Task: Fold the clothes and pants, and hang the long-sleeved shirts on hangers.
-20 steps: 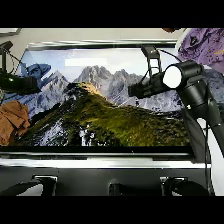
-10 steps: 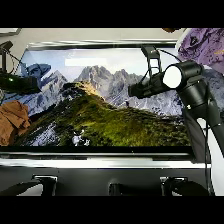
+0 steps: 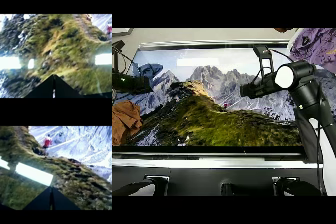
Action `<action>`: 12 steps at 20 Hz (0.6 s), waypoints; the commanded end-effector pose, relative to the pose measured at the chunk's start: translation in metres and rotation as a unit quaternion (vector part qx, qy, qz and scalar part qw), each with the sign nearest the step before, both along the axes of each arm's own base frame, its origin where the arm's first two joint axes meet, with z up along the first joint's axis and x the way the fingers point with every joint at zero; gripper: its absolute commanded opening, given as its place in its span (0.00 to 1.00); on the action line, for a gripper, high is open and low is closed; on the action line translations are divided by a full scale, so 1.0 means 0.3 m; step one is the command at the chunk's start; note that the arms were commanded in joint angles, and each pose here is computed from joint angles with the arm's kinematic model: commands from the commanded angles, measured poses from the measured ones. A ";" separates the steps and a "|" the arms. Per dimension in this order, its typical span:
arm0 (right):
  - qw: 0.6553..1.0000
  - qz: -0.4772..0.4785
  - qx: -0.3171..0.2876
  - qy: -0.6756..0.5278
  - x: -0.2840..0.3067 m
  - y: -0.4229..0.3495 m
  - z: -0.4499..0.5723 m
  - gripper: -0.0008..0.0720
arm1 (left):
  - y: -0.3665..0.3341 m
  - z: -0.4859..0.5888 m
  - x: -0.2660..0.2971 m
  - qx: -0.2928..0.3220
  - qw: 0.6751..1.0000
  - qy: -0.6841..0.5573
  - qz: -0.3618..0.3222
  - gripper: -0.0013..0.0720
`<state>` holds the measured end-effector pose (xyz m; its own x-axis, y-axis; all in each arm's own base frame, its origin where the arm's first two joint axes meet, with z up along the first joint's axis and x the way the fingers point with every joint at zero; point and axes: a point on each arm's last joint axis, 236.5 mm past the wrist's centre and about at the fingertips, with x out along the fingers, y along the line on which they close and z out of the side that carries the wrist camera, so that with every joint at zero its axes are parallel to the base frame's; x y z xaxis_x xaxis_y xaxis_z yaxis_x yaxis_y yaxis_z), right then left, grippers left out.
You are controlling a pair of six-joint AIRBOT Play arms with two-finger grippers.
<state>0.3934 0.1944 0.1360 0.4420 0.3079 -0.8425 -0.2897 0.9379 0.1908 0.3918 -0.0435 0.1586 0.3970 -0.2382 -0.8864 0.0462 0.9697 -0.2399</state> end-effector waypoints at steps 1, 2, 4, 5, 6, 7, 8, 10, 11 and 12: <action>1.000 0.000 0.000 0.000 -0.001 0.001 0.000 0.05 | 0.003 -0.005 0.004 -0.008 1.000 0.006 0.023 0.34; 1.000 0.000 0.000 0.000 0.000 0.001 0.001 0.05 | 0.024 -0.017 0.003 -0.008 0.998 0.020 0.059 1.00; 1.000 -0.001 0.003 -0.007 0.009 0.005 0.007 0.05 | 0.191 -0.057 0.003 0.083 0.990 0.030 0.106 1.00; 1.000 -0.001 0.004 -0.008 0.010 0.005 0.008 0.05 | 0.299 -0.073 -0.013 0.126 0.978 0.043 0.160 1.00; 1.000 0.000 0.003 -0.007 0.008 0.005 0.007 0.05 | 0.388 -0.090 -0.023 0.146 0.967 0.047 0.202 1.00; 1.000 0.000 0.004 -0.006 0.007 0.005 0.007 0.05 | 0.452 -0.113 -0.029 0.149 0.962 0.048 0.224 1.00; 1.000 0.000 0.004 -0.003 0.003 0.006 0.005 0.05 | 0.524 -0.145 -0.039 0.149 0.956 0.051 0.248 1.00; 1.000 0.001 0.000 0.006 -0.009 0.001 -0.004 0.06 | 0.669 -0.219 -0.066 0.147 0.942 0.054 0.295 1.00; 1.000 0.002 -0.003 0.012 -0.018 -0.002 -0.009 0.06 | 0.738 -0.257 -0.082 0.145 0.935 0.052 0.318 1.00; 1.000 0.003 -0.006 0.018 -0.027 -0.006 -0.015 0.06 | 0.796 -0.293 -0.098 0.139 0.928 0.050 0.343 1.00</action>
<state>0.3918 0.1940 0.1350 0.4353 0.3062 -0.8466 -0.2893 0.9381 0.1905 0.3746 0.1367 0.0940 0.2909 0.2050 -0.9345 -0.4916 0.8700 0.0379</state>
